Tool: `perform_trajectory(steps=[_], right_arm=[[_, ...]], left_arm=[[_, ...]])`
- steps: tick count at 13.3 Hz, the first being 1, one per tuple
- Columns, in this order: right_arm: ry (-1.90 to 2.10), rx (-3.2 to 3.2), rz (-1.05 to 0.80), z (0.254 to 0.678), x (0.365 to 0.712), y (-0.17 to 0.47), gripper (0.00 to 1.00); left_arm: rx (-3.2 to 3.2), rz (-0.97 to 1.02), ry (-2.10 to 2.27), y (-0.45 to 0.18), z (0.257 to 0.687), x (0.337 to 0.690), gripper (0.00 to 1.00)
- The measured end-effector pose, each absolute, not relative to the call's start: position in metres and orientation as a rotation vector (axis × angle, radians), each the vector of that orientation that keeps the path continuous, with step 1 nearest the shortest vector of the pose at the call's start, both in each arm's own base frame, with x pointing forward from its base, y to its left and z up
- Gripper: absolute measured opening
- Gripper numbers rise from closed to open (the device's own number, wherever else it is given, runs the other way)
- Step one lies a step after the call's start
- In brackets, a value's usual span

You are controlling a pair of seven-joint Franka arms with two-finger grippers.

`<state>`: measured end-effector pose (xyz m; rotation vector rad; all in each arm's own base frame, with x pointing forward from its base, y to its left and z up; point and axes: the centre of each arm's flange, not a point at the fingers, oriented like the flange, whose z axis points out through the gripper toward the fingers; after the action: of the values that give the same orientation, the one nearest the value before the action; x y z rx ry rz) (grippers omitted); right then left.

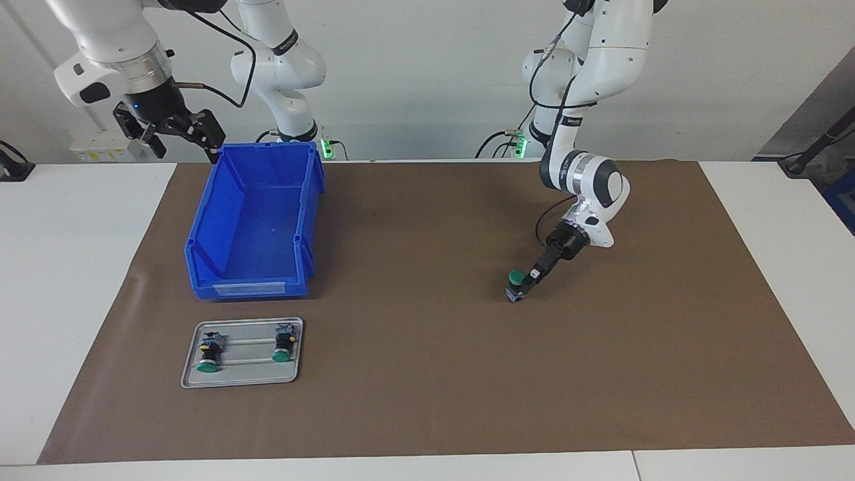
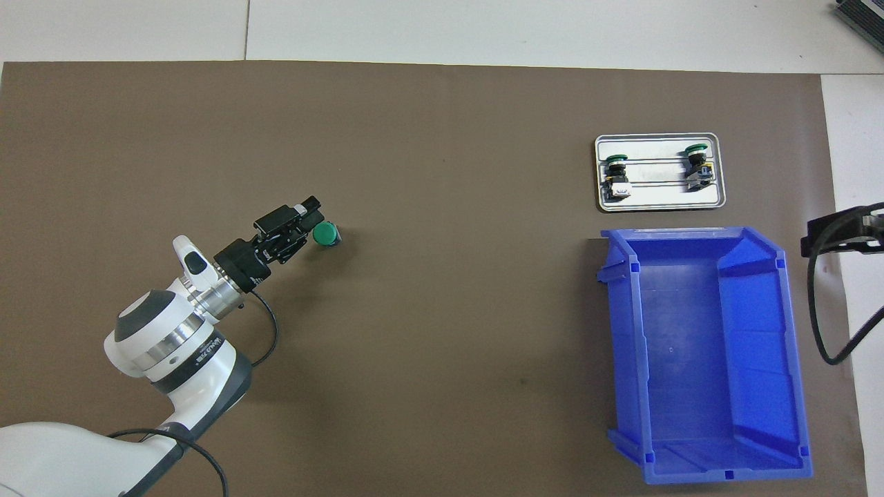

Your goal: Place and press button with both arms

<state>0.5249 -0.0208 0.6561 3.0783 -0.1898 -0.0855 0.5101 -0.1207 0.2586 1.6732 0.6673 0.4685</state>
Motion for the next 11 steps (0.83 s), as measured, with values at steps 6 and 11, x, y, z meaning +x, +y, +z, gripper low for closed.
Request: perform_trajectory(steps=[6, 11], right_arm=[[-0.190, 3.078, -0.085, 0.656, 0.525, -0.021, 1.00], [-0.190, 3.078, -0.085, 0.656, 0.525, -0.021, 1.00]], left_arm=[[1.788, 0.527, 0.662, -0.110, 0.281, 0.516, 0.56], [1.991, 0.500, 0.470, -0.112, 0.319, 0.541, 0.47]])
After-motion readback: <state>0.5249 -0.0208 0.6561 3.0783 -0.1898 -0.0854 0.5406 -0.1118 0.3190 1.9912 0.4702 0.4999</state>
